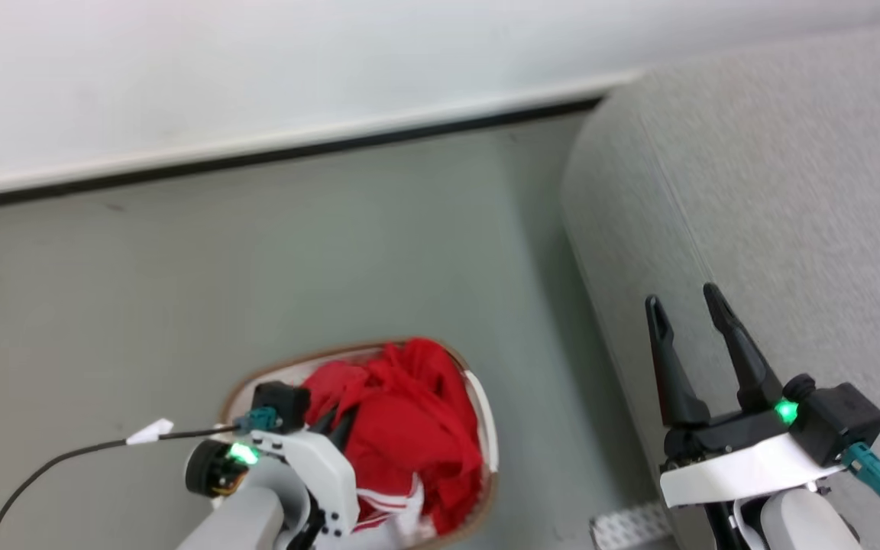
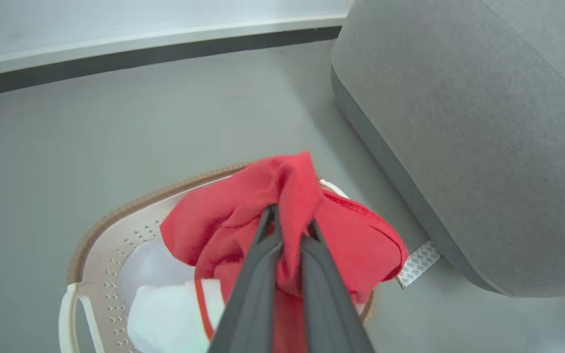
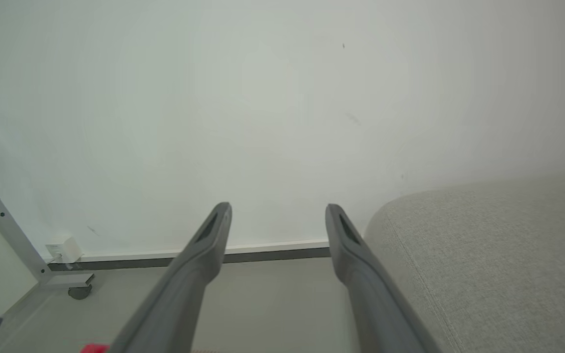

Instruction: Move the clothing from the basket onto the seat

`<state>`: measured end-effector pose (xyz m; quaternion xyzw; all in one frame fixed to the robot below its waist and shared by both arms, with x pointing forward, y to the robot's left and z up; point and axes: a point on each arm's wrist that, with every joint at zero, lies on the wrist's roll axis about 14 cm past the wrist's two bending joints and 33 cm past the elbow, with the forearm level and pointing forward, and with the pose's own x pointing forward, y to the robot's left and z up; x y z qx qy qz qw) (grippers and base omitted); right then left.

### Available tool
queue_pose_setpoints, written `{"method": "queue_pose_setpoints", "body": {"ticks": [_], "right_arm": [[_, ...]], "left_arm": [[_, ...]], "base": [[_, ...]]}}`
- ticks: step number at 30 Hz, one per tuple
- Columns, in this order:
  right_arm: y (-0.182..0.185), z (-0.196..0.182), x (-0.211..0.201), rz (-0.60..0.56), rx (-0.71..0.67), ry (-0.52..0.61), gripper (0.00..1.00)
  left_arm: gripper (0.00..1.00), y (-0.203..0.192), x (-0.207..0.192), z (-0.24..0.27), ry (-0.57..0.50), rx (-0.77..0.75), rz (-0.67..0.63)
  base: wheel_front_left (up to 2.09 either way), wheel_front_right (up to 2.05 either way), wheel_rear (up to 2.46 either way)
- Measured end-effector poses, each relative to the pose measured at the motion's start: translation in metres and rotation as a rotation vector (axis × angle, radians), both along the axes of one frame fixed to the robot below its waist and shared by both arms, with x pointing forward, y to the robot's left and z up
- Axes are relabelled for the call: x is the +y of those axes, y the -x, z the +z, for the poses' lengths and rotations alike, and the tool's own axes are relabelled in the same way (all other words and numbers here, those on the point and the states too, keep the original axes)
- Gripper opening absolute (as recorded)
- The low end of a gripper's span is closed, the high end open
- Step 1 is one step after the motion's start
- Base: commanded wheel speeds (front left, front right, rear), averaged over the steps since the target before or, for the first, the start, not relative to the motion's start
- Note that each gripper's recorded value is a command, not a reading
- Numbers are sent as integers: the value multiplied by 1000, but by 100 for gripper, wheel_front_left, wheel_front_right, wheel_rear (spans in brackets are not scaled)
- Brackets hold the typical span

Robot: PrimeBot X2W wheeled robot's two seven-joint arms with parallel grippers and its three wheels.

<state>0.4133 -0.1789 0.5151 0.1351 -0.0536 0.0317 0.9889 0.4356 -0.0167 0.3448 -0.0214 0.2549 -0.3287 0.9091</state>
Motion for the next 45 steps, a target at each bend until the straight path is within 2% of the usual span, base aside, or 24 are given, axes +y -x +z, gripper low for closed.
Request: {"method": "queue_pose_setpoints", "body": {"ticks": [9, 31, 37, 45], "right_arm": [[2, 15, 34, 93, -45, -18, 100], [21, 34, 105, 295, -93, -35, 100], [28, 33, 113, 319, -90, -31, 100], [34, 27, 135, 389, -76, -19, 100]], "left_arm": [[0, -12, 22, 83, 128, -209, 90], [0, -6, 57, 273, 341, -690, 162], [0, -1, 63, 299, 372, -735, 182], [0, 4, 68, 309, 375, -752, 197]], "base": [[0, 0, 0], [0, 0, 0], [0, 0, 0], [0, 0, 0]]}}
